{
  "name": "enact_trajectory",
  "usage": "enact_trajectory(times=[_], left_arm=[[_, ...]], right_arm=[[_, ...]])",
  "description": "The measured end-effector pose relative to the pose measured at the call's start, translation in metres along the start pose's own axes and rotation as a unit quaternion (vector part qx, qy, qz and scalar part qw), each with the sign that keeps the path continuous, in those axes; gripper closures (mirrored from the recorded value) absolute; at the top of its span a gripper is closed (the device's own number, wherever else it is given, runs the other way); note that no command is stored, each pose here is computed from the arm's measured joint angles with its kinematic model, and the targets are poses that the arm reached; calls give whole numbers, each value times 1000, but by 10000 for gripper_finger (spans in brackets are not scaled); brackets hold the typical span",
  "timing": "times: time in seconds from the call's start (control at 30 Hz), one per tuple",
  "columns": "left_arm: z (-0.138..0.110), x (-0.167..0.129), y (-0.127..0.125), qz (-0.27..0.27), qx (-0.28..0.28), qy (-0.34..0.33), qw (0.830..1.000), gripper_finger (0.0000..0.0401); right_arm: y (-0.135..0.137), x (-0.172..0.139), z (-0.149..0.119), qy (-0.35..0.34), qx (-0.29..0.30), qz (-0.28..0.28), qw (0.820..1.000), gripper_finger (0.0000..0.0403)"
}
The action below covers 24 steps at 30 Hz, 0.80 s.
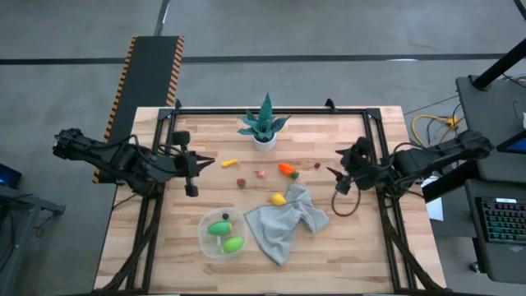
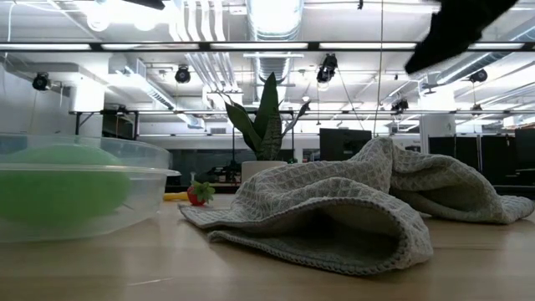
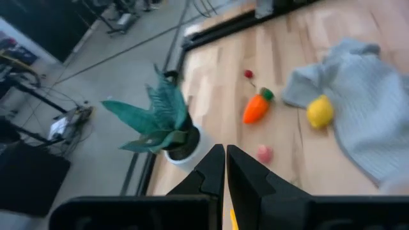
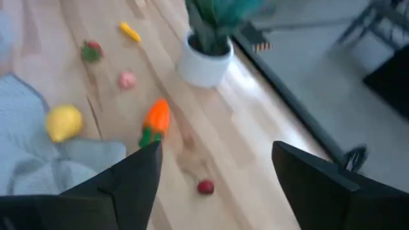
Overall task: Pick and placing Produce into tupperware
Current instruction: Put the red cherry in the transparent bin
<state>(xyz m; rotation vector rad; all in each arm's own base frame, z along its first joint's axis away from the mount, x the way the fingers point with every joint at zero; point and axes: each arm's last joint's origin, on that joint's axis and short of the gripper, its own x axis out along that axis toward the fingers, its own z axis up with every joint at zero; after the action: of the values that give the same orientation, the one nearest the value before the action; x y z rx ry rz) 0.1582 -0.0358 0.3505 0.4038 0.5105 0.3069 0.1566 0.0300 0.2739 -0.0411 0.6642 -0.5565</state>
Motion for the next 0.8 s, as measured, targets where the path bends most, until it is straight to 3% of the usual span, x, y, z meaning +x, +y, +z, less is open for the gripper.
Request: enact_trajectory(times=[0.23, 0.47, 0.6, 0.8], left_arm=[[4, -2, 2, 6, -15, -19, 1000, 399], [4, -2, 3, 18, -19, -21, 999, 399], [5, -1, 3, 19, -15, -20, 1000, 399], [5, -2, 3, 19, -14, -21, 999, 399]], right_arm=[[-1, 44, -9, 89, 32, -14, 995, 68], [-18, 89, -6, 136, 95, -70, 984, 73], [-25, 110, -4, 167, 114, -12, 979, 76], [-23, 119, 2, 189, 3, 87, 978, 76]])
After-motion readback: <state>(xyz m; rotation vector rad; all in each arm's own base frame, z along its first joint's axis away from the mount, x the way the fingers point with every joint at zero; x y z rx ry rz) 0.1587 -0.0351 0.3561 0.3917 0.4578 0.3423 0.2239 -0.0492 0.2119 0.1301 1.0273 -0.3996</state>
